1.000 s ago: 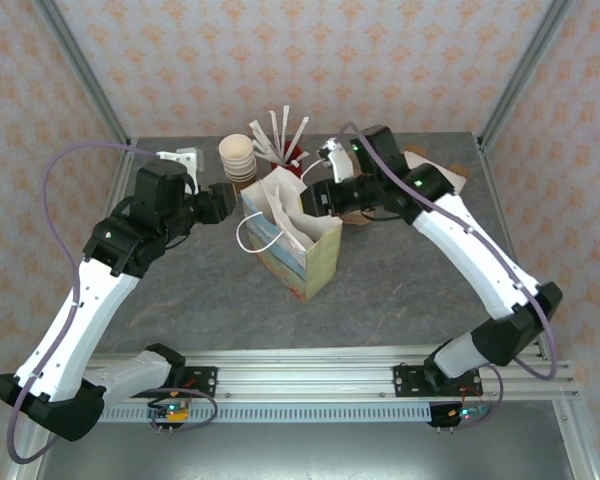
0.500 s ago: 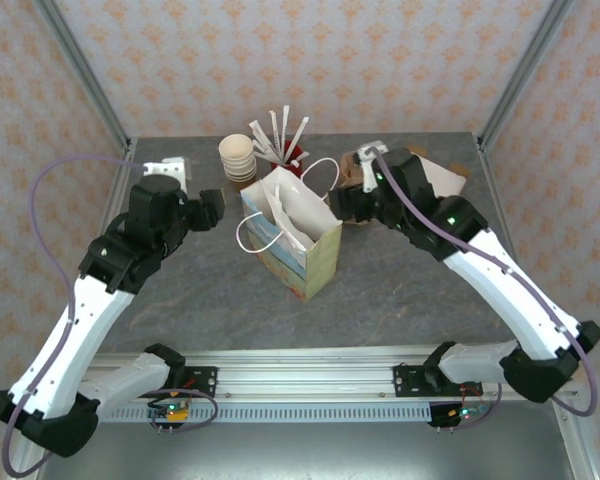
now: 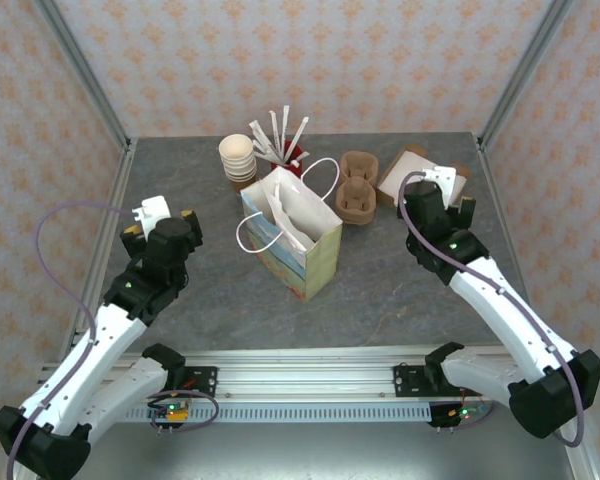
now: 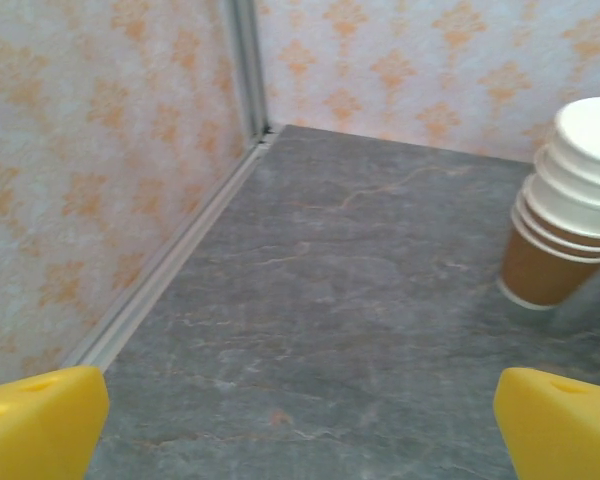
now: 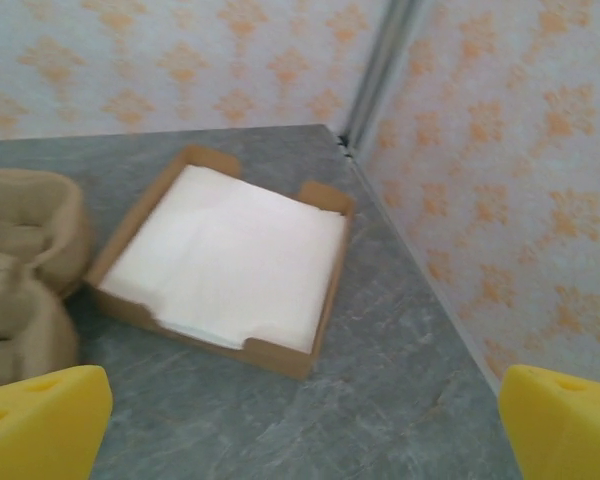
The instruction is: Pack the takeout coffee
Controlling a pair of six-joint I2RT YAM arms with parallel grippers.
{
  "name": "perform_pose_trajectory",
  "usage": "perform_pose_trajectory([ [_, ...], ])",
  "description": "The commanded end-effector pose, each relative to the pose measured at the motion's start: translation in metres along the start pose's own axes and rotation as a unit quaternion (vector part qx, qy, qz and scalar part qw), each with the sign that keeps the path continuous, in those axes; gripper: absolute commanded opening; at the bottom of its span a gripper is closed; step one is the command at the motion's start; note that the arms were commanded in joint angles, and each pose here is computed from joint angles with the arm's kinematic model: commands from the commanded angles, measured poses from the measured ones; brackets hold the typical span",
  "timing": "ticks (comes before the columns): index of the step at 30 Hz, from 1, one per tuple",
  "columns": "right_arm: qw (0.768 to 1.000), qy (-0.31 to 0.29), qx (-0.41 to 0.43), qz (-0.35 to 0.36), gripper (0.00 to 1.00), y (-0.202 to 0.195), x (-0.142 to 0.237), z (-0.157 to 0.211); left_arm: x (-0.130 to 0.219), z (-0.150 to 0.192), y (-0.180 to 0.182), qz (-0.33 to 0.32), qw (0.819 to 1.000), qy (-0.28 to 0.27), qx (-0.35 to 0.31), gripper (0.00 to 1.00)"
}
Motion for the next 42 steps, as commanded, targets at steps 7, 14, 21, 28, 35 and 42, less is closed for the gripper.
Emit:
perform_pose_trajectory([
  [7,0.996,-0.043,-0.075,0.012,0.99,-0.018,-0.061,0.072,-0.05,0.052,-0.018,-0.053,0.997,-0.047,-0.024,1.0],
  [14,0.997,-0.027,-0.072,0.013,0.99,-0.019,-0.093,0.11,-0.08,0.076,-0.036,0.002,0.999,-0.039,-0.022,1.0],
  [21,0.996,-0.03,-0.075,-0.032,0.99,-0.017,-0.118,0.117,-0.109,0.08,-0.065,0.052,0.996,-0.05,-0.057,1.0],
  [28,0.991,-0.024,-0.105,-0.079,0.99,-0.025,-0.14,0.139,-0.13,0.083,-0.081,0.083,0.991,-0.055,-0.095,1.0],
  [35,0.991,0.002,-0.107,-0.082,0.99,-0.025,-0.147,0.137,-0.152,0.094,-0.072,0.116,0.992,-0.015,-0.052,1.0],
  [42,0.991,0.002,-0.108,-0.083,0.99,-0.026,-0.147,0.136,-0.153,0.094,-0.072,0.117,0.992,-0.019,-0.049,1.0],
])
Point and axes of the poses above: each hand's point on the last joint's axis, 136 mm out from that joint toward the fingers, its own x axis back along the fingers, its own y axis along the line the jaws close on, z = x × y, the point moved 7 cm from there along x, back along the fingers, and after that the axes turned 14 degrees about -x, right-handed, at the moved point
